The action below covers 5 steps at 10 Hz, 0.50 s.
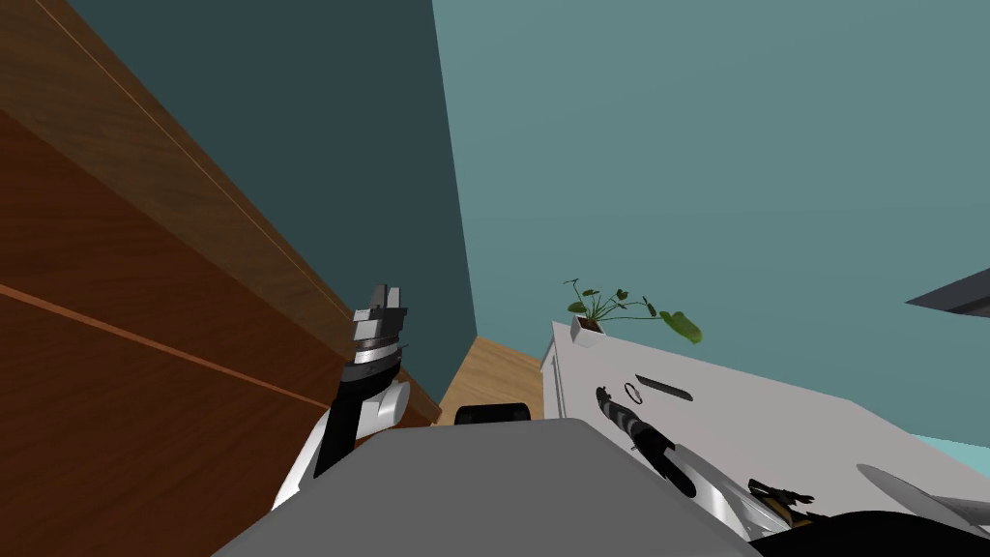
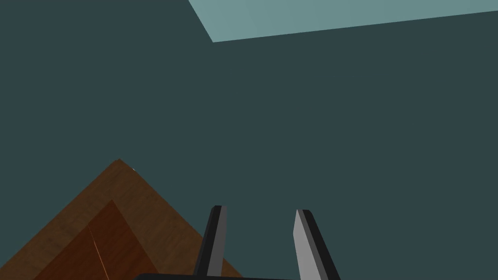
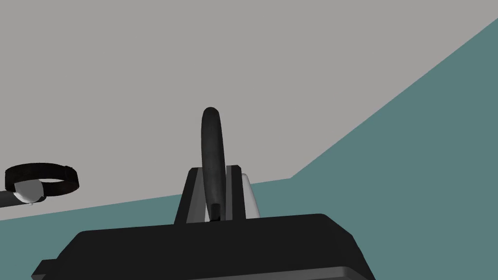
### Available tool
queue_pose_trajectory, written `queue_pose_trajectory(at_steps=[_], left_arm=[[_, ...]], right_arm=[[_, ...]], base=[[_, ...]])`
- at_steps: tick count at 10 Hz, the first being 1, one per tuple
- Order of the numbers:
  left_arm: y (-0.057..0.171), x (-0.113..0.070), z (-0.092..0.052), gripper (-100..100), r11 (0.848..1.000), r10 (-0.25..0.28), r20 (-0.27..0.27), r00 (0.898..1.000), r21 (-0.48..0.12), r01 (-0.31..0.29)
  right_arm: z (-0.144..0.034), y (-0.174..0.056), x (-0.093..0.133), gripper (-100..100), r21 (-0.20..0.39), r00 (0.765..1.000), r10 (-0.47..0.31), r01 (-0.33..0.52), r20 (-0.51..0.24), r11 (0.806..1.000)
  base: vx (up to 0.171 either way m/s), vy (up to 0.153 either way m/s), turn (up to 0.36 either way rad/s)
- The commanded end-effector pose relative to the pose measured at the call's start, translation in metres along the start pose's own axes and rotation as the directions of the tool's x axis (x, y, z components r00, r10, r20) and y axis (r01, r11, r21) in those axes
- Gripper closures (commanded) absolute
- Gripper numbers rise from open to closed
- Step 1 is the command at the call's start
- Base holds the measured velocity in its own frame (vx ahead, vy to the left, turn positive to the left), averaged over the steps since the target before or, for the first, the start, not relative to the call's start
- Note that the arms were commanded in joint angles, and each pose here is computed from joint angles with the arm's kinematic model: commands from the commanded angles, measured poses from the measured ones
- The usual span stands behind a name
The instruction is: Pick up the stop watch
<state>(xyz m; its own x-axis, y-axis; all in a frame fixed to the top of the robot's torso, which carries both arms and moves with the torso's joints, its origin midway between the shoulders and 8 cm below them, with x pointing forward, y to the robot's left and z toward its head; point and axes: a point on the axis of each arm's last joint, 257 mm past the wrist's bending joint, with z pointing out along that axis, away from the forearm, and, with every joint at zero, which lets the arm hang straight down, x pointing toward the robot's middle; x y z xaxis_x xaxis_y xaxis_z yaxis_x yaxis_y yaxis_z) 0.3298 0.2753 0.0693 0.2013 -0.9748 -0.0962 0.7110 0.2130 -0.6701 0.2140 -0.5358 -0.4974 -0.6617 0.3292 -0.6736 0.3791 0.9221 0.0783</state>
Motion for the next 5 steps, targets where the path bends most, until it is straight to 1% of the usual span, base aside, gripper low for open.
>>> queue_pose_trajectory(at_steps=[1, 2, 4, 5], left_arm=[[0.0, 0.0, 0.0, 0, 1.0, 0.0, 0.0, 1.0, 0.0, 0.0], [0.0, 0.0, 0.0, 0, 1.0, 0.0, 0.0, 1.0, 0.0, 0.0], [0.0, 0.0, 0.0, 0, 1.0, 0.0, 0.0, 1.0, 0.0, 0.0], [0.0, 0.0, 0.0, 0, 1.0, 0.0, 0.0, 1.0, 0.0, 0.0]], right_arm=[[0.0, 0.0, 0.0, 0, 0.0, 1.0, 0.0, 0.0, 0.0, 1.0], [-0.006, -0.001, -0.003, 100, -0.006, 1.0, -0.003, 0.003, -0.002, 1.0], [-0.014, -0.004, -0.006, 100, -0.012, 1.0, -0.012, 0.012, -0.006, 1.0], [-0.012, -0.004, -0.005, 100, -0.009, 1.0, -0.011, 0.011, -0.005, 1.0]], base=[[0.0, 0.0, 0.0], [0.012, 0.029, -0.061], [0.012, 0.049, -0.08], [-0.002, 0.019, -0.016]])
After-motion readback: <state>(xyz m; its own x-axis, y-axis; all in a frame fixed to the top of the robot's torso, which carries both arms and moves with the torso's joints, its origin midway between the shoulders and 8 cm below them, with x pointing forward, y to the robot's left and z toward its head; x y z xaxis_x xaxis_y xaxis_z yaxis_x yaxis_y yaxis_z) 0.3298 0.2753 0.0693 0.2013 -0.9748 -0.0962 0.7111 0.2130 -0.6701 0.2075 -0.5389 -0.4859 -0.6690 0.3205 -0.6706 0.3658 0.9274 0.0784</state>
